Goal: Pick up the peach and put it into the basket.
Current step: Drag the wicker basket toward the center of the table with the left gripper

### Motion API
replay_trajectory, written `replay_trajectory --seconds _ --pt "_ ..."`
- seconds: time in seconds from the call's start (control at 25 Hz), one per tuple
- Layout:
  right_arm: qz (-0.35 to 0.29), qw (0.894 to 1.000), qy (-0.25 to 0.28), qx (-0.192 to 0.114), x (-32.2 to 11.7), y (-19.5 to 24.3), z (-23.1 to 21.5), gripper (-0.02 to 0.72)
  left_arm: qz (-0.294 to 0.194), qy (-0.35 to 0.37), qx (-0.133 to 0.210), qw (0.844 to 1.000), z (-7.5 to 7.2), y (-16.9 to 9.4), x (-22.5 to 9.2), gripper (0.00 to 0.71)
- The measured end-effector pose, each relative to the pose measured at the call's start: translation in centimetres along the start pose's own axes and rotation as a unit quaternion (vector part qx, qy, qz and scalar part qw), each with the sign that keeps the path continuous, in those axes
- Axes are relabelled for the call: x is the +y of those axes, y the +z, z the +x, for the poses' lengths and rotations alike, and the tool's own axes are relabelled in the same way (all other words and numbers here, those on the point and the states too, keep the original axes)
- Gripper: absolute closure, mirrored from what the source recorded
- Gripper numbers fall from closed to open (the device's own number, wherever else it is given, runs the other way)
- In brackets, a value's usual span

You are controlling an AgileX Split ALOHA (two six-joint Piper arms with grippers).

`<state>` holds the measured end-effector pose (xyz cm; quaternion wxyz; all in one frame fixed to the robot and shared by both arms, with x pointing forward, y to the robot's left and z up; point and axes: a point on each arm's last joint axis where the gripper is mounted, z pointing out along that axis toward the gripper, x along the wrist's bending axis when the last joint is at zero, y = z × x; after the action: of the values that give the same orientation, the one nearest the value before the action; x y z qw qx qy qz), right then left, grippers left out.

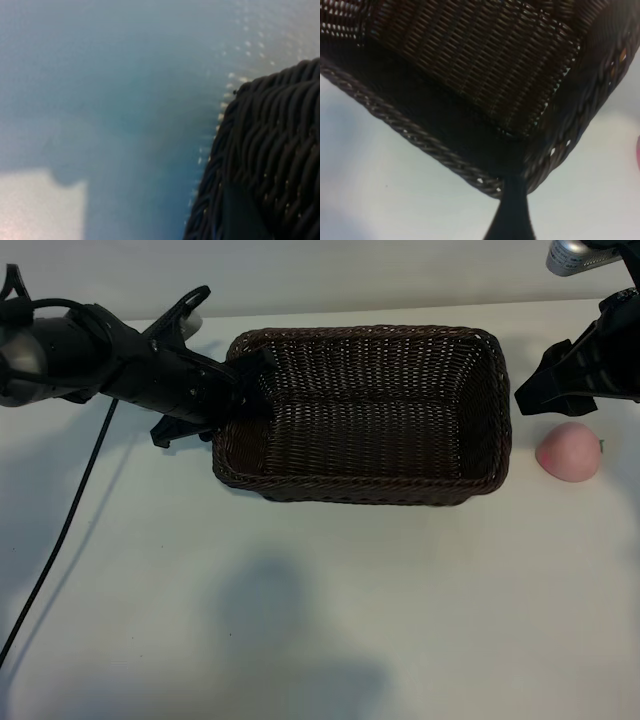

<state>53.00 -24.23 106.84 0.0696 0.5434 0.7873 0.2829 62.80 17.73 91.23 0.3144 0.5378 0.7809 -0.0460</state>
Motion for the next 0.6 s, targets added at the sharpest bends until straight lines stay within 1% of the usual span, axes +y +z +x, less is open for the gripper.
replay_trajectory --seconds 0.6 --pt "0.000 1.000 0.000 0.000 0.00 0.00 0.00 0.108 -0.002 -0.008 -0.003 1.000 -0.06 0.09 0.01 0.371"
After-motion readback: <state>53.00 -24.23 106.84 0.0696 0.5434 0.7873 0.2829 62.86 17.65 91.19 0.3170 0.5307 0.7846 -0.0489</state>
